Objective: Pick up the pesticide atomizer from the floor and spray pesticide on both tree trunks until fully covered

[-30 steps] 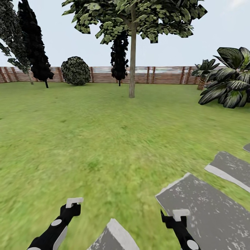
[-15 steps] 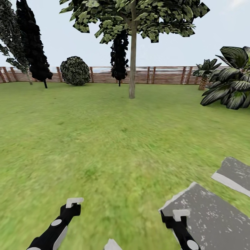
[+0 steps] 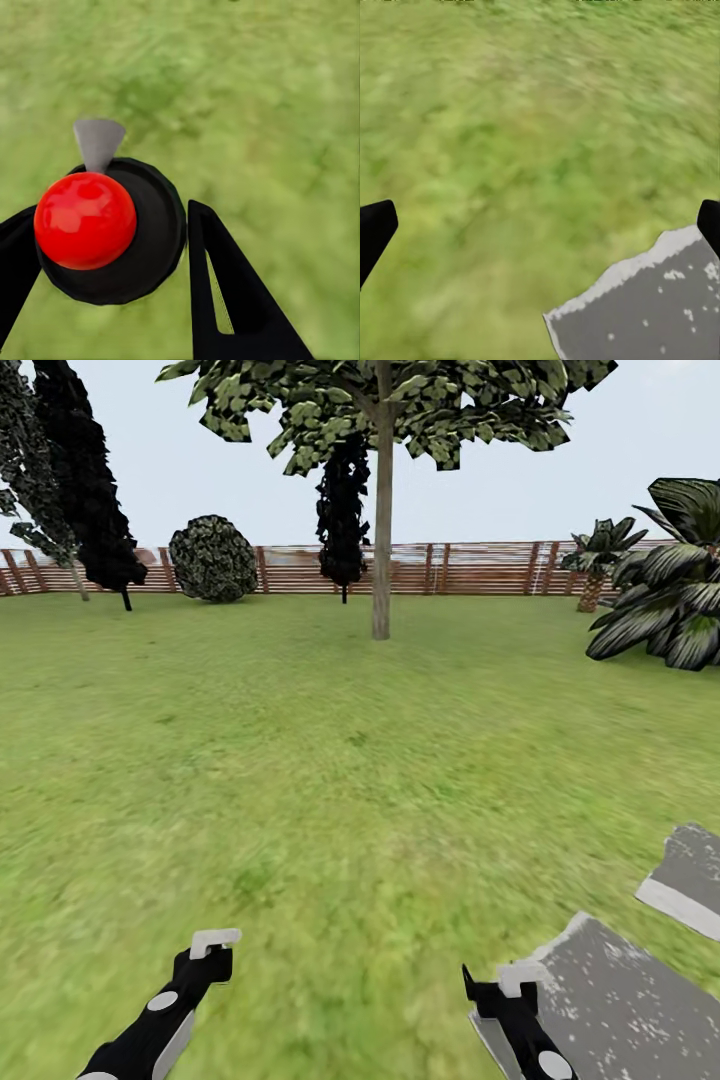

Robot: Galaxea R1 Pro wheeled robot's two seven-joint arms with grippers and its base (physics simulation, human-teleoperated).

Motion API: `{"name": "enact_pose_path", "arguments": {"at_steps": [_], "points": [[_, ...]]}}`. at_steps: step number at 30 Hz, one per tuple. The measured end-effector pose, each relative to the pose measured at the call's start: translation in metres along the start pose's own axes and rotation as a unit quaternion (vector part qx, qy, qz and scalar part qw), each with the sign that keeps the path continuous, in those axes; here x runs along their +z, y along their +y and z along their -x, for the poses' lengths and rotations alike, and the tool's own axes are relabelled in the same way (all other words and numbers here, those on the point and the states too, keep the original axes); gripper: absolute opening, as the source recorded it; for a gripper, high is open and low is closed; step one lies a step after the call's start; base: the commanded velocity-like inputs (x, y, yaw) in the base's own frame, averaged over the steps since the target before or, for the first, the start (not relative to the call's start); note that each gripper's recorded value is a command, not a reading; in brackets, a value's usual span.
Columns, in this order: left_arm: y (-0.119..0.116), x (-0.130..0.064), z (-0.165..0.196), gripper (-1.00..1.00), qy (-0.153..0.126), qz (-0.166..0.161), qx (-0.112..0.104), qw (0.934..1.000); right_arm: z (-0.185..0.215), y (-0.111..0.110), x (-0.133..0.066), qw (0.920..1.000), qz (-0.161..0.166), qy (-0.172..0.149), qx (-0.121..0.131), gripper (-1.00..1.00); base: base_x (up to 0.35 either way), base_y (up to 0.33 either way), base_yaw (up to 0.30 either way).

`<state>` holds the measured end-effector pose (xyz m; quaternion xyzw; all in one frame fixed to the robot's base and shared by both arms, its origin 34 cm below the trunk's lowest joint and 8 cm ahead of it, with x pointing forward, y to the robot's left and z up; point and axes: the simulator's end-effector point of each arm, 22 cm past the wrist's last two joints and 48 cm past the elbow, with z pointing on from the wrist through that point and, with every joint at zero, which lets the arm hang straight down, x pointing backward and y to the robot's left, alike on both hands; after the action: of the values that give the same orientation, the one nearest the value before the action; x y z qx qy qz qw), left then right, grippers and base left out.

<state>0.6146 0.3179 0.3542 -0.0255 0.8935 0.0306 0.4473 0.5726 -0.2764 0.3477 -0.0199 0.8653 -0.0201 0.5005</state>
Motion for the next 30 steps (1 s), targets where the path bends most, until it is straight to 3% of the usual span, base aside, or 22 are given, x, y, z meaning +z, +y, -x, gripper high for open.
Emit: {"name": "enact_pose_path", "arguments": {"at_steps": [30], "points": [[0.0,0.0006,-0.0023,-1.0,0.002,0.0,0.001,1.0,-0.0023,0.0002,0.0002,1.0,0.0,0.003,0.0,1.0,0.338,0.0,0.0]]}}
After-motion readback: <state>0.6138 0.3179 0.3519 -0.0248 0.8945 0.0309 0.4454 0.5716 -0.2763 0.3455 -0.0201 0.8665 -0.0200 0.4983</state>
